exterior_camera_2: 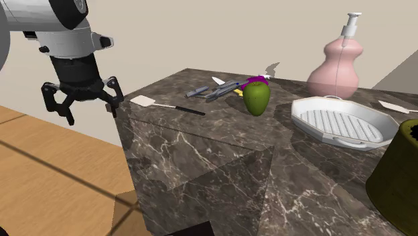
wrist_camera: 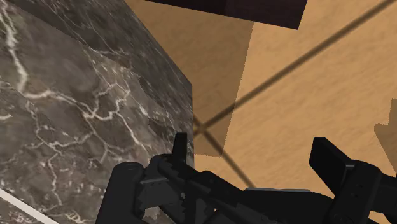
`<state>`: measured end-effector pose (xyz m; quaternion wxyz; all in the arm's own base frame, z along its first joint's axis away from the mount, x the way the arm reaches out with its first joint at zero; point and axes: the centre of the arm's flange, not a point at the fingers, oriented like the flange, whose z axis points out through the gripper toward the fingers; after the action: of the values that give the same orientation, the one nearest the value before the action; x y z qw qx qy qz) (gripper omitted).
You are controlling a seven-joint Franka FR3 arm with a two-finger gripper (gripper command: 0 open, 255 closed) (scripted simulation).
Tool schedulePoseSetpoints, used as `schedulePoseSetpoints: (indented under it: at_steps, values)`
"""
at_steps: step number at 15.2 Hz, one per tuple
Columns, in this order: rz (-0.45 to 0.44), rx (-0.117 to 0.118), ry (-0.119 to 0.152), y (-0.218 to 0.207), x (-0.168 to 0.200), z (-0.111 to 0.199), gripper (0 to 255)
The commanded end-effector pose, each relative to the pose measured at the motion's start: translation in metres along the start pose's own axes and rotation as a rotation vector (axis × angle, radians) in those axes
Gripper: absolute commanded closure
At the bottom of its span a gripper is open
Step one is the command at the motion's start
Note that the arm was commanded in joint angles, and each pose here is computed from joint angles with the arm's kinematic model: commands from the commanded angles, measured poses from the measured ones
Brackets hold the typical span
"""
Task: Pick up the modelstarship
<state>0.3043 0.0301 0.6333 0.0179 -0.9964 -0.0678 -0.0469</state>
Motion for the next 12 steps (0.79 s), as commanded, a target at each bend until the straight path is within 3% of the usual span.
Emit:
schedulePoseSetpoints:
  at_steps: [1, 12]
  values:
    - [0.0, 0.0, 0.0, 0.0, 0.0, 0.0, 0]
    - [-0.035, -0.04, -0.051, 0.135, 0.04, 0.002, 0]
